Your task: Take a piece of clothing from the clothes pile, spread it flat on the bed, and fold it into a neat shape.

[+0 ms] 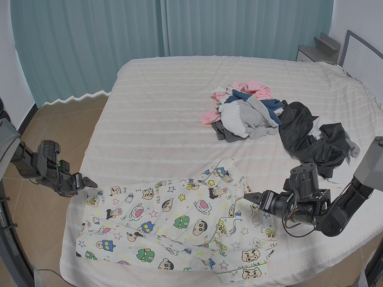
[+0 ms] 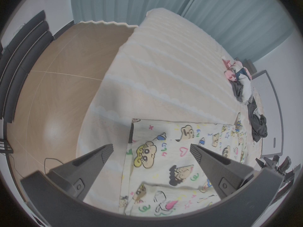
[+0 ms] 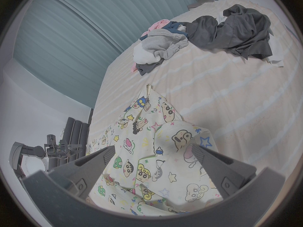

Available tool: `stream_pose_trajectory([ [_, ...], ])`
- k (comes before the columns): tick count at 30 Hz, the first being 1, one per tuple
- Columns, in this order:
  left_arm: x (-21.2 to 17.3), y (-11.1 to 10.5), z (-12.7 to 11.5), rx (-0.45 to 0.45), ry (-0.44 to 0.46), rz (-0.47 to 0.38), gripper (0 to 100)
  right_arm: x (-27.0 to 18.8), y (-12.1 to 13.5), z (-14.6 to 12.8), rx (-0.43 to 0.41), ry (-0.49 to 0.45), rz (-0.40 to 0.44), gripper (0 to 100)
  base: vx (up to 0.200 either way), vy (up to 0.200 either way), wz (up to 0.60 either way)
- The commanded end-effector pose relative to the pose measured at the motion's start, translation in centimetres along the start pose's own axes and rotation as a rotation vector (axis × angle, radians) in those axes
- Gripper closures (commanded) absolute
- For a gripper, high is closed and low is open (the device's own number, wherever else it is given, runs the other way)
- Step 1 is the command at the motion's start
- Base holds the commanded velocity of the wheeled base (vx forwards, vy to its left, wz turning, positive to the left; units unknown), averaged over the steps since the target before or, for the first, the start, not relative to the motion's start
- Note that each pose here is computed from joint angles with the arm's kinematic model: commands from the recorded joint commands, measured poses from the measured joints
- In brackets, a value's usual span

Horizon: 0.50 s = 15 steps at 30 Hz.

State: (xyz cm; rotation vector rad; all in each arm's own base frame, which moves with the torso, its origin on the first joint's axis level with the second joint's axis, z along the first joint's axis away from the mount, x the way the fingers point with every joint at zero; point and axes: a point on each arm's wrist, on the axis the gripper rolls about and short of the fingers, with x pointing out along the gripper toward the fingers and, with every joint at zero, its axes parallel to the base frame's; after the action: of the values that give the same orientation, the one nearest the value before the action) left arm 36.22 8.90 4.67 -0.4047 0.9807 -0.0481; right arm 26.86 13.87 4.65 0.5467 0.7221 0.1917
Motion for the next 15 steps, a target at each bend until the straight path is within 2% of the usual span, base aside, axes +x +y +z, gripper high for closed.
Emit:
stream_pose_trajectory([
  [1,4.7,1.1,-0.7,0.001,0.080,-0.001,0,0.8,-0.3,-0.6,-0.004,0.024,-0.018,0,0.000,0.000,0.00],
  [9,6.1,1.1,-0.1,0.014,0.042,-0.029,0,0.6,0.4,-1.1,-0.017,0.035,0.001,0,0.000,0.000,0.00],
  [15,6.2,0.3,0.0,-0.011,0.038,-0.049,0,1.0,0.1,-1.3,-0.013,0.044,-0.012,0,0.000,0.000,0.00],
])
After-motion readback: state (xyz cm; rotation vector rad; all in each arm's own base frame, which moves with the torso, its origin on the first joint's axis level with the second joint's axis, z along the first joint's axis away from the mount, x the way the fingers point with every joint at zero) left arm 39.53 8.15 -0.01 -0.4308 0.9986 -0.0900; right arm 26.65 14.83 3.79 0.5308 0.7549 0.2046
